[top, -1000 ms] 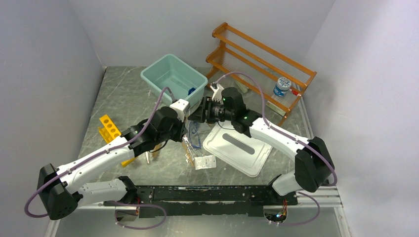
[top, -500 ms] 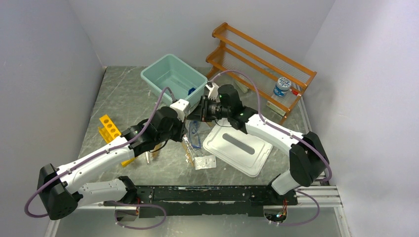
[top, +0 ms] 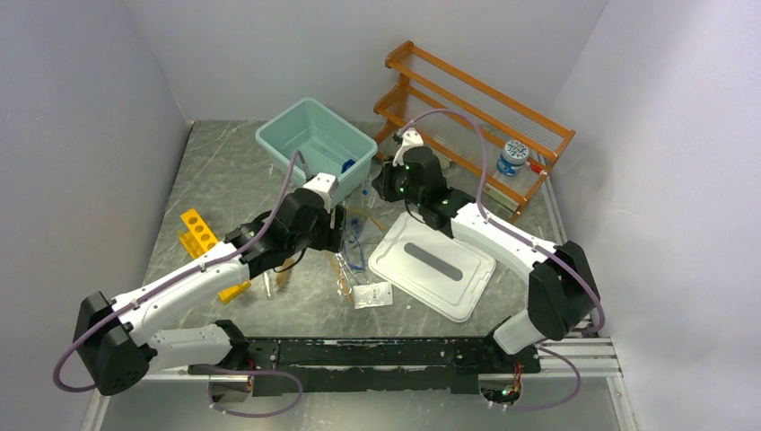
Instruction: Organize the chemistry lab equipment
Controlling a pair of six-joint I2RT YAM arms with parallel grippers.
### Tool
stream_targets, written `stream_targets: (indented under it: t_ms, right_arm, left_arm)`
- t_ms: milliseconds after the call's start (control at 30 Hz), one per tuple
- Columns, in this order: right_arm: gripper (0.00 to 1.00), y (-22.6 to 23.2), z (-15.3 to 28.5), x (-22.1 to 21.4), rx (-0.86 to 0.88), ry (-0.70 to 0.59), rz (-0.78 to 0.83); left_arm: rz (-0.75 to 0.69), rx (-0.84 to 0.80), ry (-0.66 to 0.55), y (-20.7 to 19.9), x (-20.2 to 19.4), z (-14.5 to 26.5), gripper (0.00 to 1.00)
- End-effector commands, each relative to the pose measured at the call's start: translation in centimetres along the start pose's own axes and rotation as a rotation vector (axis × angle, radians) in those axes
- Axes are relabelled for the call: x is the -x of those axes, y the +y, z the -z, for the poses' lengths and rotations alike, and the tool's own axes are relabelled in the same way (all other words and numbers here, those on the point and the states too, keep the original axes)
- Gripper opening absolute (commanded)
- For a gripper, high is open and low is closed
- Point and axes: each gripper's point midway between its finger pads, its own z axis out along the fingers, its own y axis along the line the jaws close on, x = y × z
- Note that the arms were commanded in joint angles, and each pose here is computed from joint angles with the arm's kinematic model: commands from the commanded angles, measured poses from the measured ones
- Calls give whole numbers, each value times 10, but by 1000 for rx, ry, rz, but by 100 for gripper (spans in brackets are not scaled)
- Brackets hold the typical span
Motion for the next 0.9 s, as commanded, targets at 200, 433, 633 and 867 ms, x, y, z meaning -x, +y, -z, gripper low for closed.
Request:
stream_targets:
  t_ms: [200, 433, 633, 867]
  right_arm:
    - [13, -65, -37, 15, -209, -165, 316]
    - [13, -62, -52, 4, -146, -196, 377]
    - [13, -67, -62, -2, -145, -210, 379]
    - [12, -77, -75, -13, -168, -176, 384]
  left_arm:
    - [150, -118, -40, -4, 40, -16, 72]
    - [186, -127, -29, 7, 38, -23, 71]
    - [188, -122, -18, 11, 36, -27, 71]
    - [189, -114, -11, 15, 32, -28, 70]
